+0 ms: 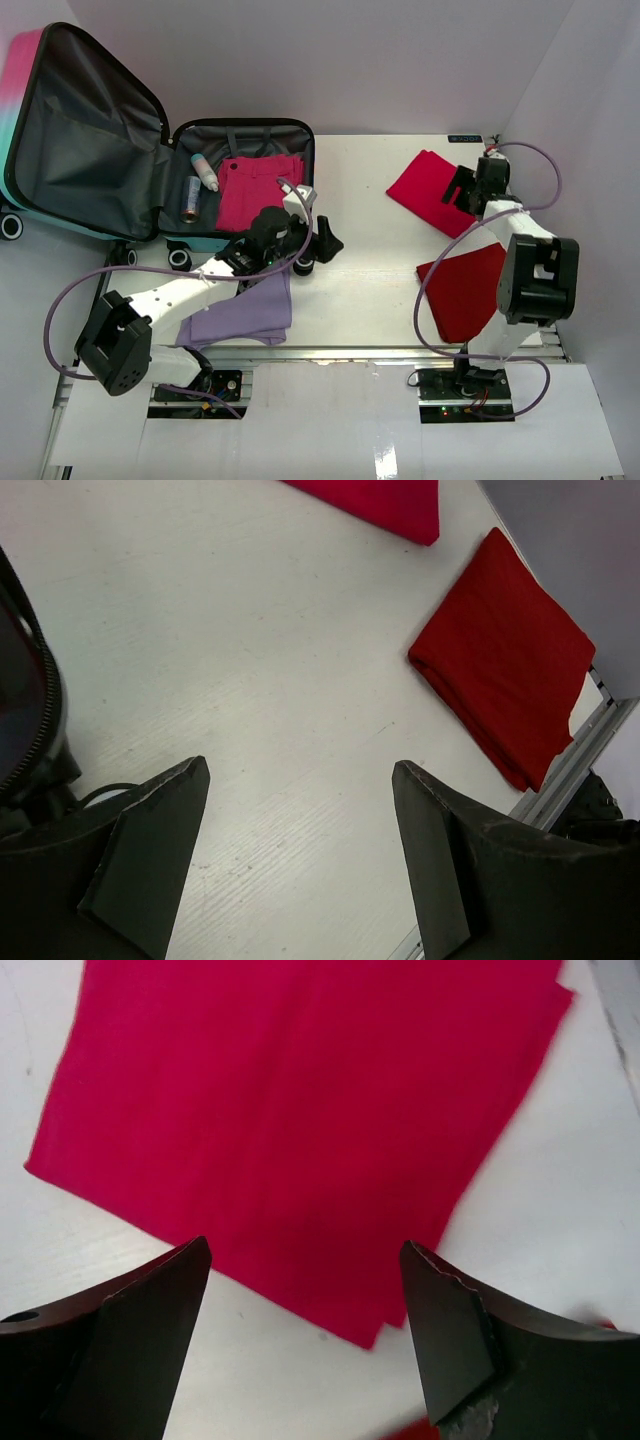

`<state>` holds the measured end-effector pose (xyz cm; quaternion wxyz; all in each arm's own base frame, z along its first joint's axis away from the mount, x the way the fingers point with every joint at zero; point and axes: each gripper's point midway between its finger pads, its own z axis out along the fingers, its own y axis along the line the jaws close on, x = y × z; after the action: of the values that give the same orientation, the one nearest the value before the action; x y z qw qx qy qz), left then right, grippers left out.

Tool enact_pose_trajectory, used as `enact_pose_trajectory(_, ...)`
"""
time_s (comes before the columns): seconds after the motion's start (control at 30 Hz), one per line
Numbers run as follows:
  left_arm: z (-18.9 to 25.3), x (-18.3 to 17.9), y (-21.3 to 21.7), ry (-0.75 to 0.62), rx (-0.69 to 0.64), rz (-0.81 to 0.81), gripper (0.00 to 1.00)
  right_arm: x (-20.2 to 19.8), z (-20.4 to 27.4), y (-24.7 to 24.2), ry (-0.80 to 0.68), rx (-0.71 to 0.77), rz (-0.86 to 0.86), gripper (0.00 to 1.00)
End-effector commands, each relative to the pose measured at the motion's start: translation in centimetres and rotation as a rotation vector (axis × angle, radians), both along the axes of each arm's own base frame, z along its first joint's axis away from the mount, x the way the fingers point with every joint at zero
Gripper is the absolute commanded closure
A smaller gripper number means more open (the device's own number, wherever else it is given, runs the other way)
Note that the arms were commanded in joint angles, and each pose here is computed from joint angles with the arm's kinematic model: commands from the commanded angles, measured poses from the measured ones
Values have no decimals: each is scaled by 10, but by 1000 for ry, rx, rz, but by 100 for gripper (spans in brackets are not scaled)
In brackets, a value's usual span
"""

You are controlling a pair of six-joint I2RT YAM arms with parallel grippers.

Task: Pack the luggage

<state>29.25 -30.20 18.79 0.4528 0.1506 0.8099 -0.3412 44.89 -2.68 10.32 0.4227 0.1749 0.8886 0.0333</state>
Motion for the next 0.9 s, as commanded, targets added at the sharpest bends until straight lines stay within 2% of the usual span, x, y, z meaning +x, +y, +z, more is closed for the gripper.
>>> enact_pose_trajectory(0.0, -7, -9, 7, -41, -53, 32, 15, 67, 27, 38, -103, -80, 203, 23)
enact_pose_trajectory(0.07, -14, -11, 12, -39, -41, 46, 15, 80, 22, 70, -76, -136, 263, 31)
enact_pose_trajectory(0.17, -11, -11, 16, -48, -35, 63, 15, 96, 9, 86, -36, -179, 281, 43)
enact_pose_trajectory(0.27, -6, -15, 13, -65, -47, 53, 15, 101, -5, 91, -15, -172, 260, 47)
enact_pose_trajectory(0.33, -6, -16, 13, -66, -46, 52, 15, 102, -19, 100, 6, -133, 283, 45)
enact_pose_trajectory(0.4, -6, -16, 13, -67, -48, 51, 15, 101, -24, 111, 10, -90, 317, 29)
enact_pose_trajectory(0.47, -5, -16, 11, -69, -50, 46, 15, 99, -28, 127, 2, -80, 345, 22)
enact_pose_trajectory(0.67, -6, -17, 13, -71, -40, 47, 15, 102, -56, 155, 63, -147, 375, 22)
enact_pose_trajectory(0.87, 0, -15, 19, -95, -34, 82, 15, 92, -76, 171, 116, -163, 421, 30)
